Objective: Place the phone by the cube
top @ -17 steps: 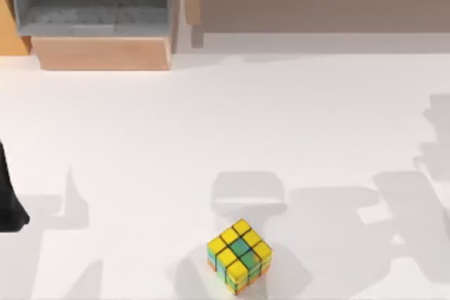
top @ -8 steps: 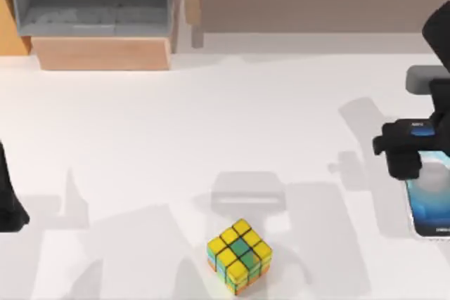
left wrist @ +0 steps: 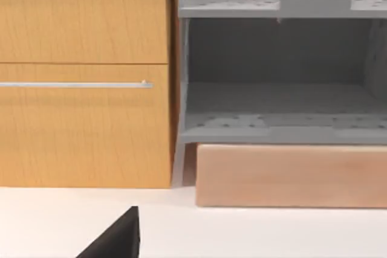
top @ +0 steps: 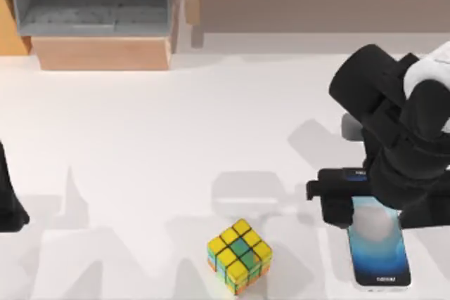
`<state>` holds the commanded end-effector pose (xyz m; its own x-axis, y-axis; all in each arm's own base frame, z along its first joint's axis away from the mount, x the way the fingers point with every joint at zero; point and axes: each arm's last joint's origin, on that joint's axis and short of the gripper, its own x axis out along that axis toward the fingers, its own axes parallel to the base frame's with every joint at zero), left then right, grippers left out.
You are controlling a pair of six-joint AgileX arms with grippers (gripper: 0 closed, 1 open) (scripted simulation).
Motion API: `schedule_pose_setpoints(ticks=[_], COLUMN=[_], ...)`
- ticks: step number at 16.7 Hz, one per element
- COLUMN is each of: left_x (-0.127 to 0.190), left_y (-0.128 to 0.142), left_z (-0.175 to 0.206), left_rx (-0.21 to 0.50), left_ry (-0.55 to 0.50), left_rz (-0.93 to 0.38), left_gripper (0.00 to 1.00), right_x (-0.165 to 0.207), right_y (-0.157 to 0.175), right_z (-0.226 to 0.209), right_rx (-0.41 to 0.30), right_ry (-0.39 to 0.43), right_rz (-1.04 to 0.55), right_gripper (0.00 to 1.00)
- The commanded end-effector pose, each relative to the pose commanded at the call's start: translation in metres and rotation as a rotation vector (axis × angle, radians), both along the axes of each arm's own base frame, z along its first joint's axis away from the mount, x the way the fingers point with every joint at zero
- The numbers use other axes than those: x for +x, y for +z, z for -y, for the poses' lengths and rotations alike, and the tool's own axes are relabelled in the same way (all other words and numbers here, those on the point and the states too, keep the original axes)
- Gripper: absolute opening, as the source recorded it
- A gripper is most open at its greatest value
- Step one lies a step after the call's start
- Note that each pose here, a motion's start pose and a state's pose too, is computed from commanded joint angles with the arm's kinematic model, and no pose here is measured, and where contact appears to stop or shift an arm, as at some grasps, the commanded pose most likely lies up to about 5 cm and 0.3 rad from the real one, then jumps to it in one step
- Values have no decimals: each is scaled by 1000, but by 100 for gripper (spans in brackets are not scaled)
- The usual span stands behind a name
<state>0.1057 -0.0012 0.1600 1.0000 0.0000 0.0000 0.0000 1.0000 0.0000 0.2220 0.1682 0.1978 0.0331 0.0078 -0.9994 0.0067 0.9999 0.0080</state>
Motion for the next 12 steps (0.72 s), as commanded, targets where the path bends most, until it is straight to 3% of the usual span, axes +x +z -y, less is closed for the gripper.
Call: schedule_pose_setpoints(ticks=[12], left_x=[0], left_y=[0], left_z=[0], left_rx=[0], left_ry=[0], left_rz=[0], left_gripper=[100], right_x=[-5], right_y=[-5], right_z=[-8], right_rx=[-2], right_ry=[-9], right_rz=[-20], right_gripper=[0])
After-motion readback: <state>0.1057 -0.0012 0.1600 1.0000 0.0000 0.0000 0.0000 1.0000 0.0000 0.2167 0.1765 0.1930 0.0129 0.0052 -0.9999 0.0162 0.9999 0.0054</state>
